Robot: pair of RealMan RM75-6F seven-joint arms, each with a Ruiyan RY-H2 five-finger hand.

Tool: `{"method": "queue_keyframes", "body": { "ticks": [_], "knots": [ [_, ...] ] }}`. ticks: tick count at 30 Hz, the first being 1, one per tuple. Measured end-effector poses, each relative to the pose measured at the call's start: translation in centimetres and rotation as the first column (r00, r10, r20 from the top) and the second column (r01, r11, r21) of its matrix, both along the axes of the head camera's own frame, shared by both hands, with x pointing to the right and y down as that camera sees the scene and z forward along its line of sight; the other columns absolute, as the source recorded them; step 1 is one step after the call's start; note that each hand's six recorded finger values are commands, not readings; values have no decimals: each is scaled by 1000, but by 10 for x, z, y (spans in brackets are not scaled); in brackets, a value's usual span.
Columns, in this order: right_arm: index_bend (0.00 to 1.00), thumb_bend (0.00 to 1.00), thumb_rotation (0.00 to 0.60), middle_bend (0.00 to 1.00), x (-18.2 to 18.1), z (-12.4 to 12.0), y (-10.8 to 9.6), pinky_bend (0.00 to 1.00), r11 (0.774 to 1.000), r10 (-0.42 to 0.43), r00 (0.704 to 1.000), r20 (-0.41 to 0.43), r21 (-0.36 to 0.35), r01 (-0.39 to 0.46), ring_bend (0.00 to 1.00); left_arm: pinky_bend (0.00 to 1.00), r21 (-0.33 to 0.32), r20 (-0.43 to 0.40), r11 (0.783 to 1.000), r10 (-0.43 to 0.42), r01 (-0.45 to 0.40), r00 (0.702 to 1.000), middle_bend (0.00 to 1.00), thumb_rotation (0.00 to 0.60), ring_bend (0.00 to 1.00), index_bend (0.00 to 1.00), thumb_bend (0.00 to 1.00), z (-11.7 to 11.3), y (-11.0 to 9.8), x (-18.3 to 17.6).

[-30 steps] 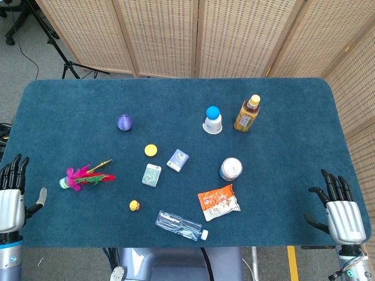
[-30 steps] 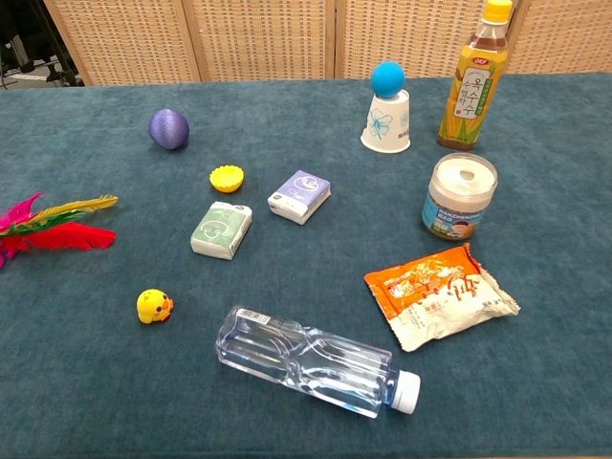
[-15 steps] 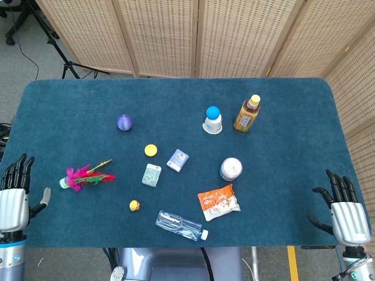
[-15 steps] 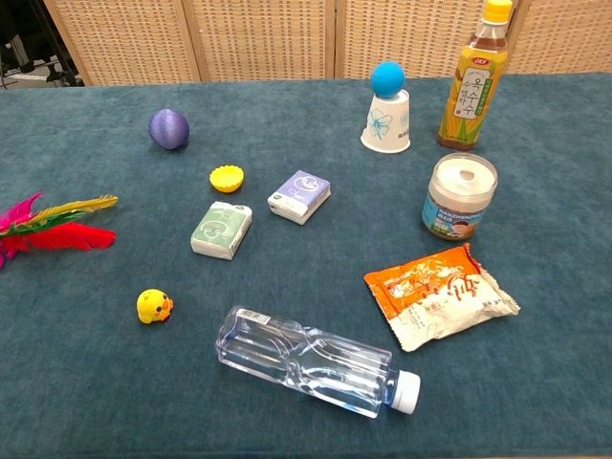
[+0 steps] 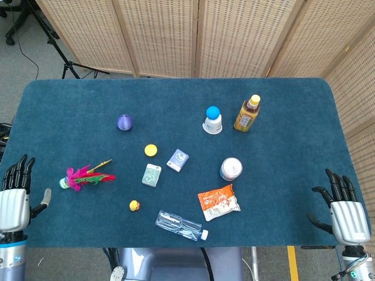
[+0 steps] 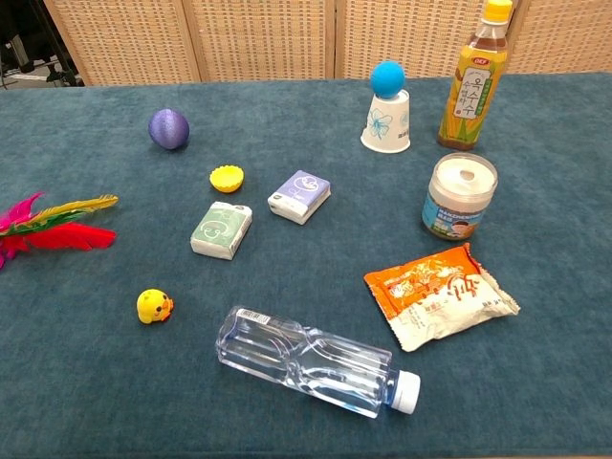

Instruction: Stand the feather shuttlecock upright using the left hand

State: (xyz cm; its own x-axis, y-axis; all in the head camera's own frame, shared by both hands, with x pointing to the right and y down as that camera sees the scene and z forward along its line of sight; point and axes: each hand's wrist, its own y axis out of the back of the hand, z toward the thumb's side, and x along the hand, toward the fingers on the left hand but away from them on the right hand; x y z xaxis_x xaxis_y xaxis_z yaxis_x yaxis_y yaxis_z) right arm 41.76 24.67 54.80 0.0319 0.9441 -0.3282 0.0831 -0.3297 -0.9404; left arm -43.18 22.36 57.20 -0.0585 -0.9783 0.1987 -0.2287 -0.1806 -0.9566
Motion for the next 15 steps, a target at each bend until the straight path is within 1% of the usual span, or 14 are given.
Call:
{"method": "queue_keyframes", "body": {
  "ticks": [4, 7, 15],
  "knots": [
    [315, 208, 600, 0, -2, -2, 1, 0, 1000, -5, 1000, 6, 4, 5, 0, 111, -52, -16, 999, -2, 1, 1000, 0, 600, 73, 0, 367, 7, -5, 3],
    [315, 208, 600, 0, -3, -3, 1, 0, 1000, -9, 1000, 10, 11, 9, 0, 111, -103, -29, 995, 1, -4, 1000, 0, 600, 73, 0, 368, 14, -13, 7],
    [315, 208, 600, 0, -4, -6, 1, 0, 1000, -9, 1000, 22, 21, 9, 0, 111, -202, 4, 979, 32, -30, 999, 0, 600, 73, 1, 369, 30, -38, 26]
  ]
}}
